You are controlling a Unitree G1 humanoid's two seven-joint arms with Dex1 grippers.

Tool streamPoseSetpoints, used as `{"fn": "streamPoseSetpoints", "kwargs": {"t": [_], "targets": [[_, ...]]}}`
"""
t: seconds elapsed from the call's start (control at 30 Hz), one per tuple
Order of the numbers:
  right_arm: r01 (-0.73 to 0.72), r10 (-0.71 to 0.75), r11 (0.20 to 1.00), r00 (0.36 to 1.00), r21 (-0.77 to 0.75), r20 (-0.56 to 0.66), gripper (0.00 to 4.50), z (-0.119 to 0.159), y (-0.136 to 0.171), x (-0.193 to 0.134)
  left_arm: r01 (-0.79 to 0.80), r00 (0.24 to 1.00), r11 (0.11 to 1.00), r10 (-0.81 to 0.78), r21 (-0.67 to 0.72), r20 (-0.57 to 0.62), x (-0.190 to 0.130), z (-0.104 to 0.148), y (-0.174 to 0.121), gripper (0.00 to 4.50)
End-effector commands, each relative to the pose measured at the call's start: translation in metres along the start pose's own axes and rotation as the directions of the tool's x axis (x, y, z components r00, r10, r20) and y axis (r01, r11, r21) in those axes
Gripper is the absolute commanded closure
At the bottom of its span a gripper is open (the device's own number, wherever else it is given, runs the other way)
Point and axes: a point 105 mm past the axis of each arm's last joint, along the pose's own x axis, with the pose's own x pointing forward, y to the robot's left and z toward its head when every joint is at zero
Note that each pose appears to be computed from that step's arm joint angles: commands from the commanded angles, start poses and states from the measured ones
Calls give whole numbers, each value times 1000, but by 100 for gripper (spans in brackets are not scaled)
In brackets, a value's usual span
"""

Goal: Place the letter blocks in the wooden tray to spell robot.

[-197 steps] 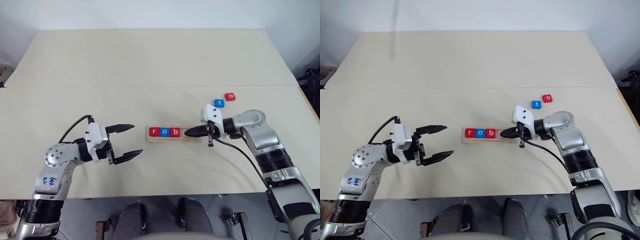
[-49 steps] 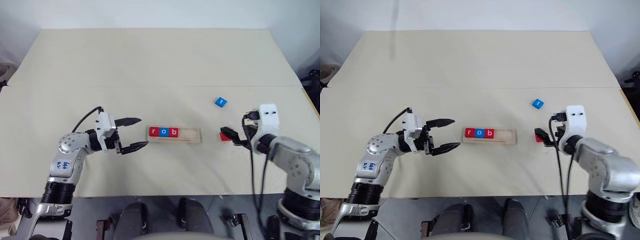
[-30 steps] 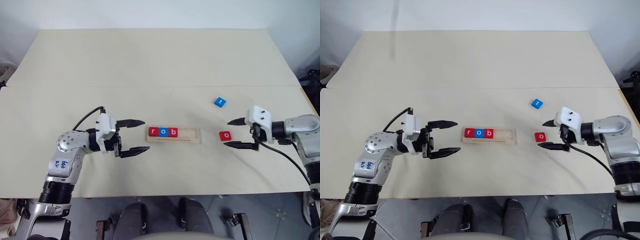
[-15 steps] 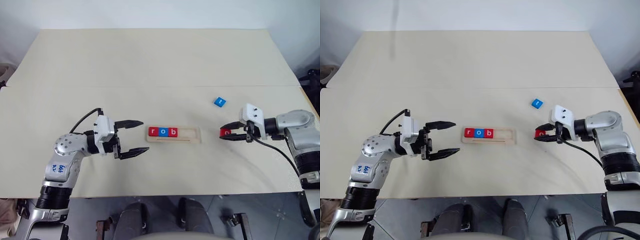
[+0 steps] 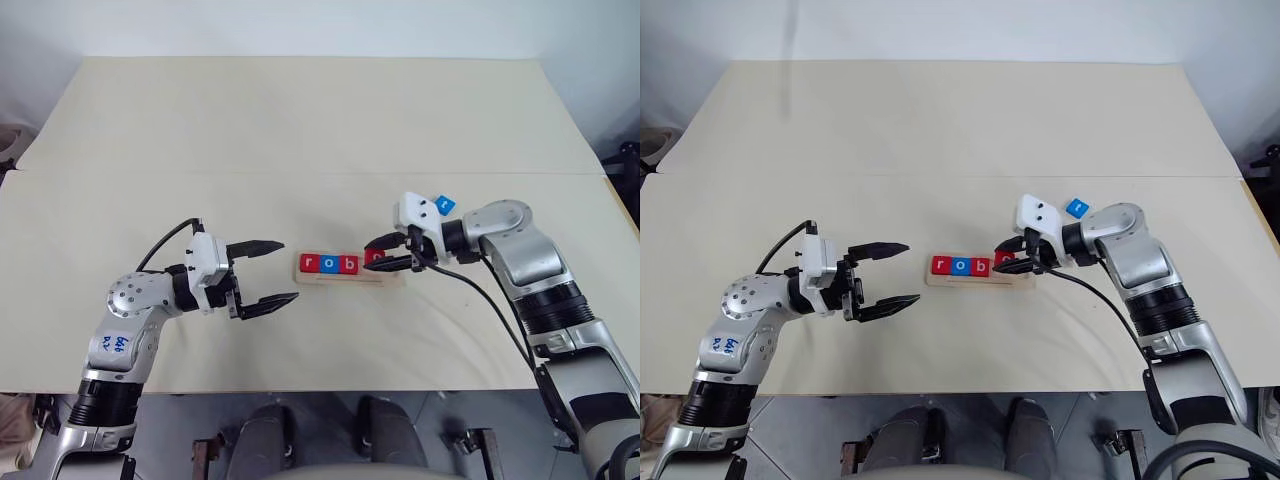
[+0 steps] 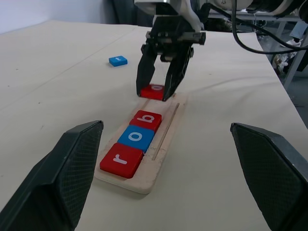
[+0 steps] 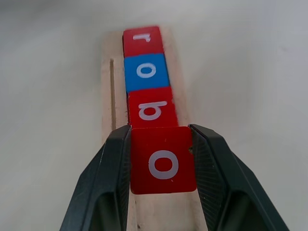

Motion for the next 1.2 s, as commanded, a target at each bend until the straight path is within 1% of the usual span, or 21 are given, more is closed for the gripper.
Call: {"fn": "streamPoseSetpoints", "kwargs": {"t": [0.03, 0.23, 0.3, 0.4, 0.53, 0.77, 0.9, 0.93, 0.97, 1.07, 1.13, 1.2], "targets": [[4, -4, 999, 1000, -40, 9, 307, 4, 0, -1, -20, 999, 999, 19, 39, 26, -5, 13, 0, 0], [4, -3, 1000, 1000, -17, 17, 307, 4, -1, 1, -30, 999, 999, 29, 35, 26, -5, 13, -2, 0], [-9, 9, 1000, 1000, -9, 20, 235, 4, 1, 3, -32, 999, 999, 31, 36, 28, -5, 13, -2, 0], [-29, 28, 1000, 999, 11, 28, 144, 3, 4, 2, -34, 999, 999, 33, 37, 29, -5, 13, -2, 0], [38, -37, 999, 998, -1, 43, 5, 6, -7, -6, -34, 999, 999, 33, 37, 28, -5, 14, -3, 0], [115, -115, 993, 993, -1, 19, 2, -3, -14, -33, -35, 999, 999, 34, 37, 26, -5, 14, -2, 0], [213, -213, 977, 976, 6, 35, 2, -9, -22, -52, -34, 999, 999, 33, 36, 26, -5, 14, -3, 0], [244, -245, 969, 968, 33, 43, 2, -12, -24, -59, -35, 999, 999, 34, 36, 25, -5, 14, -3, 0], [274, -277, 960, 960, 57, 47, 2, -15, -25, -67, -37, 999, 999, 36, 36, 25, -6, 14, -3, 0], [408, -419, 902, 906, 142, 54, 2, -34, -24, -97, -54, 998, 998, 53, 33, 23, -8, 13, -2, 0], [458, -477, 865, 877, 205, 52, 2, -50, -11, -113, -70, 997, 997, 69, 28, 23, -9, 12, -1, 0], [536, -556, 817, 830, 211, 41, 2, -67, 5, -127, -90, 996, 996, 90, 19, 25, -11, 10, 2, 0]]}}
